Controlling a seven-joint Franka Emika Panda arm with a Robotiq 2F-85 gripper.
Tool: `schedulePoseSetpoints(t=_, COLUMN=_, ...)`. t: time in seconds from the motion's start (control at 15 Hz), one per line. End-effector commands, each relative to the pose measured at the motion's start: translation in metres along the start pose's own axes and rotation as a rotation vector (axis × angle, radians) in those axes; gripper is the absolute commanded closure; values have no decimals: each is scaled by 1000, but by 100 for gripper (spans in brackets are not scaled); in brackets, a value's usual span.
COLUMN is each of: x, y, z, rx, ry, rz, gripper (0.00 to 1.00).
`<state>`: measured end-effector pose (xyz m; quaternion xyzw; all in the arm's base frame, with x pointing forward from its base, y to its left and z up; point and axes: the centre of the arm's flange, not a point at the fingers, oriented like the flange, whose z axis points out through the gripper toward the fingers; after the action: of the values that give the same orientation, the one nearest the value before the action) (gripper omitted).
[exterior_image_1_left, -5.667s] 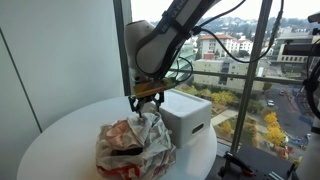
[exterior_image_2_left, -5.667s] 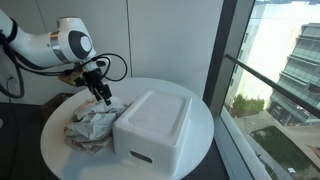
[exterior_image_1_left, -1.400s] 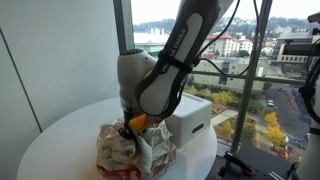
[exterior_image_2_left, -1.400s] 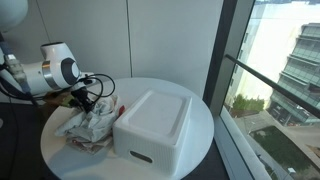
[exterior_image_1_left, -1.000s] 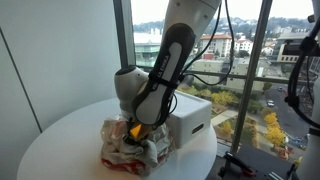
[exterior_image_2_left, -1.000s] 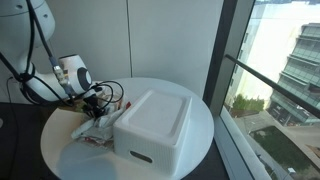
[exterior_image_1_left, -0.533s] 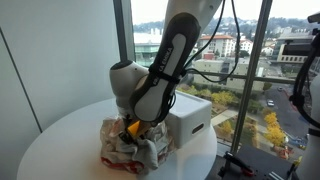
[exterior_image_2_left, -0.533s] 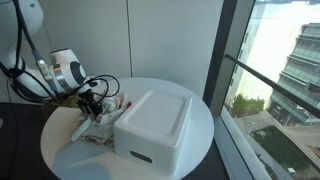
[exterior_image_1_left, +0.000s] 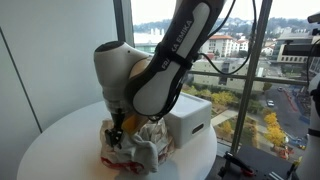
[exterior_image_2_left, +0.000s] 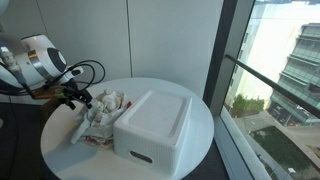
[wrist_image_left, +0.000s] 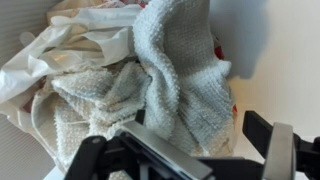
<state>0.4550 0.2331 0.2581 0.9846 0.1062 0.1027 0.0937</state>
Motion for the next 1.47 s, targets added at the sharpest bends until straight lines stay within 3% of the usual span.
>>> schedulePoseSetpoints(t=0.0, x=14, y=-26, z=-10, rx=57, ry=-1, rz=-134, gripper=0)
schedulePoseSetpoints(t=0.27, x=32, y=-57, z=-10, rx=92, ry=-14, rz=-273, gripper=0)
schedulePoseSetpoints(t=0.6, x=62, y=-70, z=2, rx=142, ry=-42, rz=-360, gripper=0)
schedulePoseSetpoints(t=1.0, x=79, y=-61, z=46, rx=213, ry=-139, rz=-351, gripper=0)
schedulePoseSetpoints(t=1.4, x=84, y=-50, z=83, rx=230, ry=-195, rz=-311, gripper=0)
